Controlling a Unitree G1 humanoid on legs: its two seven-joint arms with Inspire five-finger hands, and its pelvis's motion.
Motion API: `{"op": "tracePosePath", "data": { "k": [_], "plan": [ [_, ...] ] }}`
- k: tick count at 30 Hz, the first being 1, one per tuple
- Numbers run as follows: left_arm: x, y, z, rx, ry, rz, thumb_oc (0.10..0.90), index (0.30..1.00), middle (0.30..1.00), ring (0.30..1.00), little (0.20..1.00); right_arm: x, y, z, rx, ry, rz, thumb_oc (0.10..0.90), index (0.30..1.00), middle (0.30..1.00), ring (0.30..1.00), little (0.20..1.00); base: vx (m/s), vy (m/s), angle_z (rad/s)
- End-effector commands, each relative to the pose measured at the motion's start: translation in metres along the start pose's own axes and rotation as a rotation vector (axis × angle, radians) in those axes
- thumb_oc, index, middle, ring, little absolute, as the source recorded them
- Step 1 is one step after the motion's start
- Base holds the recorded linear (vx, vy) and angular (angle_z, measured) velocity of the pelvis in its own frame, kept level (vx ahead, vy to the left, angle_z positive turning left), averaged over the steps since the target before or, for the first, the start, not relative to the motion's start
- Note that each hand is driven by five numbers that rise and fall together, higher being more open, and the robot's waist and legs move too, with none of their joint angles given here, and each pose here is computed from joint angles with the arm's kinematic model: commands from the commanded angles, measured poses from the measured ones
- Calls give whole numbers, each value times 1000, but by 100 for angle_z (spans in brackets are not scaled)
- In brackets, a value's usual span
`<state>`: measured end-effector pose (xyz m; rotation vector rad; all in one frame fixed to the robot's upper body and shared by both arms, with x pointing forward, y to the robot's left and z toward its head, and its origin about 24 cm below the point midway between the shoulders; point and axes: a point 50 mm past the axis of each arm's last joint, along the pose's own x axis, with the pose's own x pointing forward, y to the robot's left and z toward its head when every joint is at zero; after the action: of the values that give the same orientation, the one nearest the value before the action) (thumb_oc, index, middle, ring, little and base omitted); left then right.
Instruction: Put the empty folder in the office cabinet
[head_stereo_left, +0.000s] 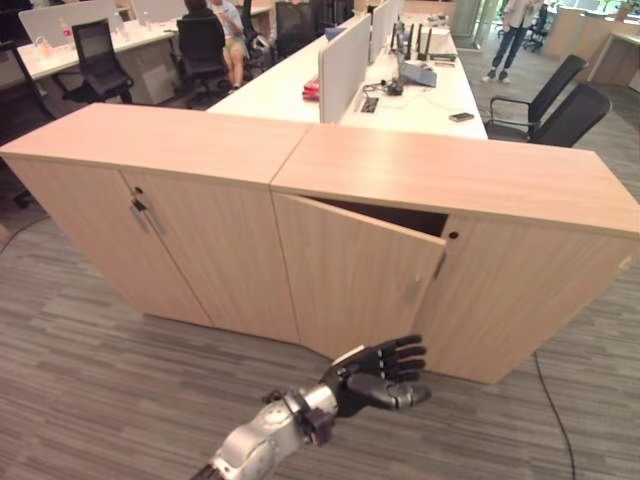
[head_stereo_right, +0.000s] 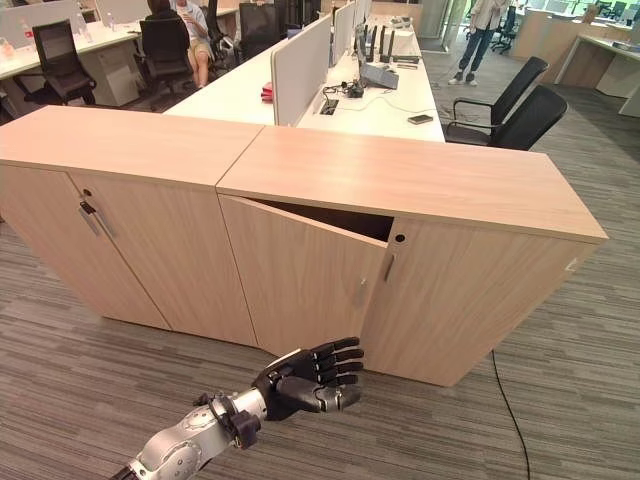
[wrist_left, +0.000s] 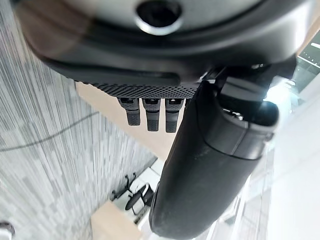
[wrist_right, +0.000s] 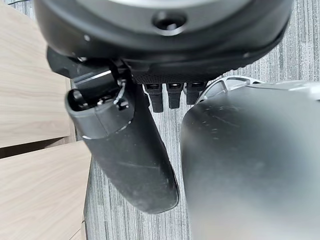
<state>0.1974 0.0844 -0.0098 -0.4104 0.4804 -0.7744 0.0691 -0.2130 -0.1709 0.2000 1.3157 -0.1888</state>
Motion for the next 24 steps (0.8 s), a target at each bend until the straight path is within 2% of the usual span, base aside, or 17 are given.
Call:
{"op": "tracePosePath", "data": {
  "k": [1,2,6,7,11,14,15,16,17,18,19,20,24],
  "plan": [
    [10,-9,37,104,-225,-25,800,900,900,900,900,2,6,2,56,17,-3,800,900,900,900,900,0,0,0],
    [3,5,29,175,-195,61,800,900,900,900,900,2,4,1,76,17,-11,800,900,900,900,900,0,0,0],
    [-8,28,10,243,-101,177,800,900,900,900,900,1,-1,0,87,23,-29,800,900,900,900,900,0,0,0],
    [-19,46,-6,269,-25,276,800,900,900,900,900,0,-5,-1,107,24,-45,800,900,900,900,900,0,0,0],
    [-30,66,-30,399,96,379,800,900,900,900,900,0,-8,-1,127,22,-59,800,900,900,900,900,0,0,0],
    [-60,94,-100,269,403,592,800,900,900,900,900,-2,-15,-1,123,19,-90,800,900,900,900,900,-10,6,-1],
    [-80,99,-128,150,514,696,800,900,900,900,900,-3,-18,-4,125,26,-97,800,900,900,900,900,0,0,0],
    [-79,99,-128,149,512,696,800,900,900,900,900,-3,-18,-3,124,24,-97,800,900,900,900,900,0,0,0],
    [-91,101,-142,80,567,755,800,900,900,900,900,-3,-20,-4,121,25,-99,800,900,900,900,900,0,0,0],
    [-115,99,-164,29,697,836,800,900,900,900,900,-3,-20,-6,113,29,-96,800,900,900,900,900,0,0,0],
    [-114,99,-164,30,696,837,800,900,900,900,900,-3,-20,-6,111,29,-96,800,900,900,900,900,-10,23,-5],
    [-133,95,-178,5,784,885,800,900,900,900,900,-3,-21,-9,102,34,-98,800,900,900,900,900,0,0,0],
    [-153,86,-194,-48,849,925,800,900,900,900,900,-4,-21,-13,103,42,-103,800,900,900,900,900,0,0,0]
  ]
}}
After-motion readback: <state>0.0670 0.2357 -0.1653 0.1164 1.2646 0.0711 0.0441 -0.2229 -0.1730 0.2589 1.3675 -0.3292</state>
